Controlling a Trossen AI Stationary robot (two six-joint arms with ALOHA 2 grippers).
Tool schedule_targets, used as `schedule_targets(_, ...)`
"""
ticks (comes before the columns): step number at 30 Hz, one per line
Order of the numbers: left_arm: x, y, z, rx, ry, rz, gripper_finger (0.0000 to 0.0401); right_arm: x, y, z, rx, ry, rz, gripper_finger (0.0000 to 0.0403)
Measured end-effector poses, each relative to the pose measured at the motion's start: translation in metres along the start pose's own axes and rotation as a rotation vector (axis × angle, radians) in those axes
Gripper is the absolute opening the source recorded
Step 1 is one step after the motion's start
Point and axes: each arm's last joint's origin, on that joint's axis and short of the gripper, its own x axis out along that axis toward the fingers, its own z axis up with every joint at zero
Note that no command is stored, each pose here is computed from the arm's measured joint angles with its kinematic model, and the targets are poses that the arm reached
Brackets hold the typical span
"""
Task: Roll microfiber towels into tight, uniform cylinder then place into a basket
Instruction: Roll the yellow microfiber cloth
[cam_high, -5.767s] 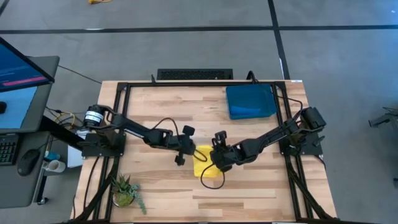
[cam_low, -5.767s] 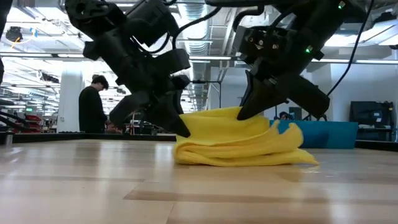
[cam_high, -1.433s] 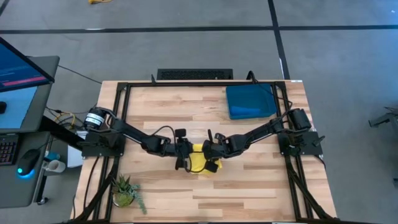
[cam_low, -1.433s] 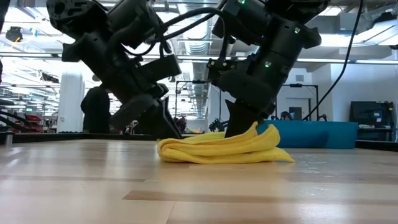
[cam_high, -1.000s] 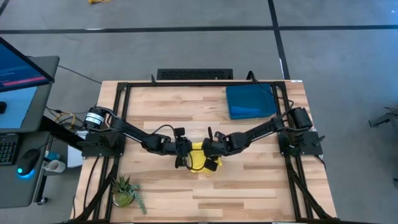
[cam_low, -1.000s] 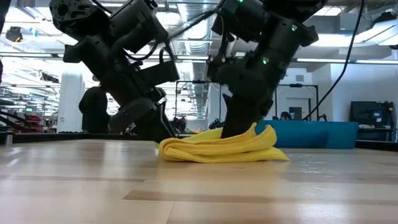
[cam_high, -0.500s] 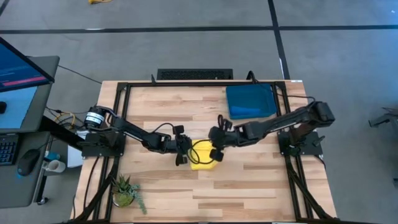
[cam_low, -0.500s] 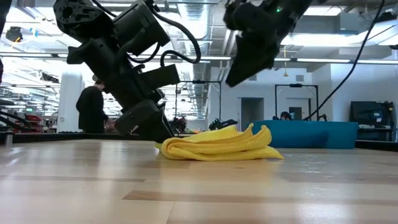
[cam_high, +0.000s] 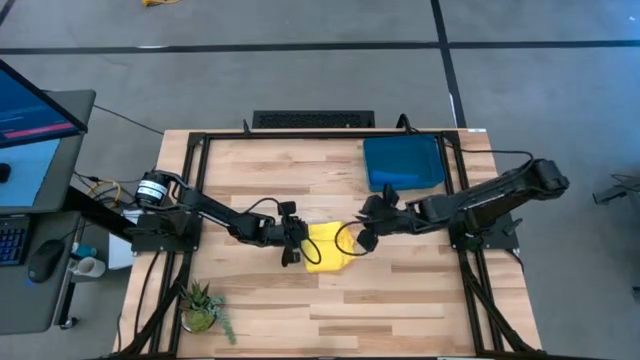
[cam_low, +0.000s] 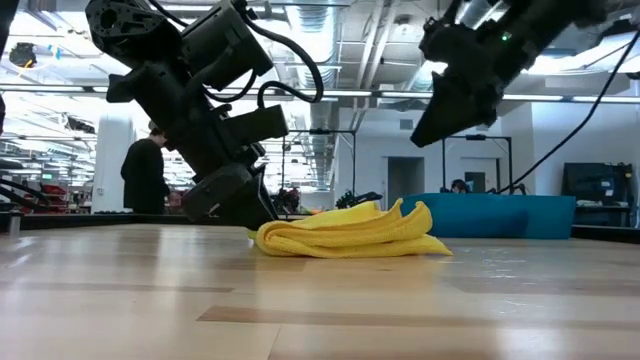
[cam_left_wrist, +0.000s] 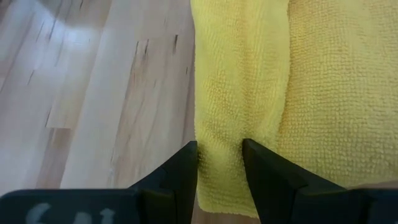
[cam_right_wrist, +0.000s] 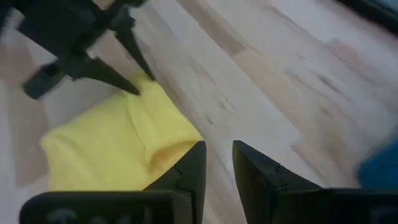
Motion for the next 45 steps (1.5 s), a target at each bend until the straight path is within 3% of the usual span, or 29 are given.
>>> schedule_targets(4, 0.000, 0.000, 0.000, 0.000, -0.001, 0.000, 0.0123, 0.010, -0.003, -0.006, 0.053, -0.054, 0.074, 0.0102)
schedule_targets(10, 0.000, 0.000, 0.000, 0.004, -0.002, -0.001, 0.0123, 0.034, -0.005, 0.007, 0.018, -0.105, 0.206, 0.0114)
schedule_targets(18, 0.000, 0.000, 0.000, 0.007, -0.003, -0.002, 0.0123, 0.073, -0.021, 0.013, 0.005, -0.020, 0.323, 0.0188)
schedule_targets(23, 0.000, 0.000, 0.000, 0.014, -0.003, -0.002, 0.0123, 0.099, -0.023, 0.018, 0.017, 0.052, 0.416, 0.0208)
schedule_targets(30, 0.000, 0.000, 0.000, 0.015, 0.000, -0.002, 0.0123, 0.121, -0.022, 0.019, 0.016, 0.175, 0.426, 0.0204)
schedule_targets(36, 0.000, 0.000, 0.000, 0.015, -0.001, -0.002, 0.0123, 0.119, -0.028, 0.018, 0.023, 0.276, 0.396, 0.0193)
schedule_targets(45, 0.001, 0.000, 0.000, 0.063, -0.002, 0.028, 0.0123, 0.118, -0.026, 0.014, 0.066, 0.350, 0.487, 0.0164)
